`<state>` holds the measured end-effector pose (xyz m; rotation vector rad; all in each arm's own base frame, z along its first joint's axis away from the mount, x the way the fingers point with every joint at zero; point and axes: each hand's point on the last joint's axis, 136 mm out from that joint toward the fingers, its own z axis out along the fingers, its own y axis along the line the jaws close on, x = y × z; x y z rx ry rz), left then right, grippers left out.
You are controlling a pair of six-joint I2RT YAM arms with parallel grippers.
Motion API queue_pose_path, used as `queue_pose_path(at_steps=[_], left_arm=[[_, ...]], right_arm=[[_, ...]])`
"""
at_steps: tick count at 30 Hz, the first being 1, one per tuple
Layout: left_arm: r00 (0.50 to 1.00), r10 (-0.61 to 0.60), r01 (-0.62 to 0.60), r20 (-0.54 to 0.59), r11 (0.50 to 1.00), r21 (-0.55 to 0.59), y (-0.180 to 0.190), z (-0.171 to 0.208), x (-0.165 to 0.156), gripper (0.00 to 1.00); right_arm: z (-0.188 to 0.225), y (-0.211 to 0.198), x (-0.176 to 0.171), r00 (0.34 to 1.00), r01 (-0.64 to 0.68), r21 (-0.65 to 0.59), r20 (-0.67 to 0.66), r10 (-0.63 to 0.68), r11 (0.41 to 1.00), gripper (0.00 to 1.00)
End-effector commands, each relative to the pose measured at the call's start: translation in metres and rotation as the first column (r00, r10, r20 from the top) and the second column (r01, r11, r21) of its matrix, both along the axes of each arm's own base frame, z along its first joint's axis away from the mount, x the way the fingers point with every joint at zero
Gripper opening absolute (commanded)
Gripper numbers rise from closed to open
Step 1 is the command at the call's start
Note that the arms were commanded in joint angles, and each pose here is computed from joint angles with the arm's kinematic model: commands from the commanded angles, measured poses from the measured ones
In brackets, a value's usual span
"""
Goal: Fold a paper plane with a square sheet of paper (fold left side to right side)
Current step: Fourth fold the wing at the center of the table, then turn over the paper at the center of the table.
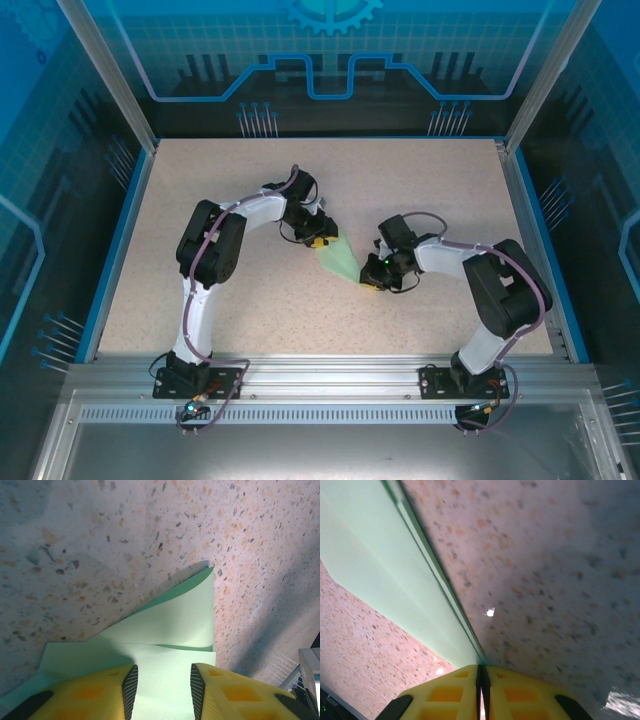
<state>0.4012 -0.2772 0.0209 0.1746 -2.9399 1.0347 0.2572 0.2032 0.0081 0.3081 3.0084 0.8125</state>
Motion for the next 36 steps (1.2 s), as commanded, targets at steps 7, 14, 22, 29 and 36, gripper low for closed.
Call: queue_pose_path(at_steps=[7, 14, 22, 29, 36], left_arm=[[1.000, 0.011, -0.011, -0.029, 1.000, 0.009, 0.006, -0.009, 0.006, 0.44], [0.992, 0.046, -0.022, 0.120, 0.981, -0.193, -0.006, 0.101, 0.042, 0.58], [0.986, 0.102, -0.075, 0.134, 0.979, -0.187, 0.010, 0.116, 0.016, 0.62], [0.991, 0.132, -0.123, 0.036, 0.973, -0.194, 0.004, 0.072, -0.014, 0.58], [0.993, 0.115, -0.117, -0.020, 0.978, -0.172, -0.016, 0.039, -0.018, 0.55]], right_arm=[[-0.013, -0.046, -0.051, 0.986, 0.010, -0.130, -0.161, -0.031, 0.991, 0.13], [0.042, -0.052, -0.008, 0.992, -0.014, -0.079, 0.125, 0.024, 0.997, 0.25], [0.089, -0.070, 0.019, 0.915, 0.004, -0.099, 0.402, 0.036, 0.995, 0.52], [0.106, -0.065, 0.022, 0.865, 0.030, -0.002, 0.500, -0.025, 1.000, 0.63], [0.106, -0.064, 0.018, 0.867, 0.031, 0.015, 0.498, -0.034, 0.999, 0.63]])
